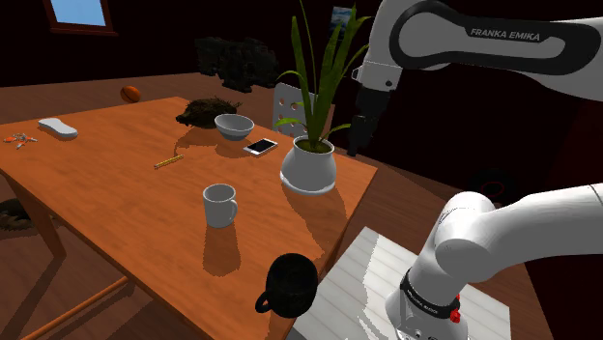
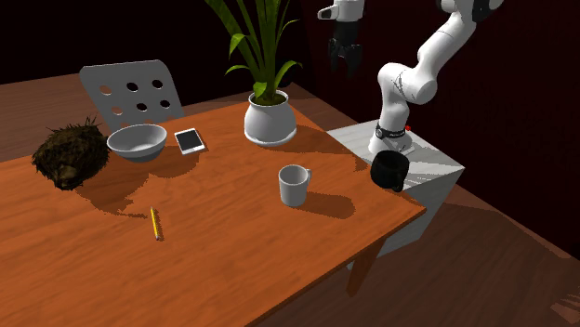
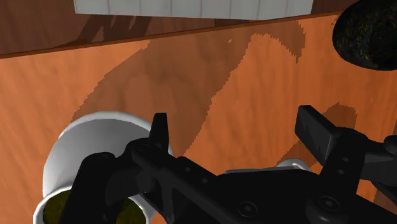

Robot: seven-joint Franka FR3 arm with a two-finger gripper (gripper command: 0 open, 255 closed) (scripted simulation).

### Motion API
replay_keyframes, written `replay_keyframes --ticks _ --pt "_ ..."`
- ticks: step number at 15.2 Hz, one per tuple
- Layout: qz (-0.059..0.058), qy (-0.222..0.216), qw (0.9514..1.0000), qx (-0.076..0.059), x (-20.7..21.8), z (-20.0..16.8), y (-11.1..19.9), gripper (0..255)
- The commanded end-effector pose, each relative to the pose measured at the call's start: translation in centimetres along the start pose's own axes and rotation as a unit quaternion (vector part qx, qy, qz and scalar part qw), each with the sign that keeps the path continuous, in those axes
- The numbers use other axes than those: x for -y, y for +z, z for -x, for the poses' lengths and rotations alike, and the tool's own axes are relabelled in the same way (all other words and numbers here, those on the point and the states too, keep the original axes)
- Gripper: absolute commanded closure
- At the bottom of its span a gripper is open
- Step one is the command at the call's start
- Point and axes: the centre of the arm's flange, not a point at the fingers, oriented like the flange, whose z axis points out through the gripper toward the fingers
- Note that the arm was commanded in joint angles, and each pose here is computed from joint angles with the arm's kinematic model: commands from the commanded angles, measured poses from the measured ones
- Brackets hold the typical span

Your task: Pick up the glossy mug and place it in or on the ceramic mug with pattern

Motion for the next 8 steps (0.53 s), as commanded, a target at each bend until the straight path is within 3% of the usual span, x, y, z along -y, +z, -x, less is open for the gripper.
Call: replay_keyframes --ticks 1,8 --pt "0.0 0.0 1.0 0.0 0.0 0.0 0.0 0" --pt "-0.002 0.003 1.0 -0.003 4.0 -7.0 4.4 0"
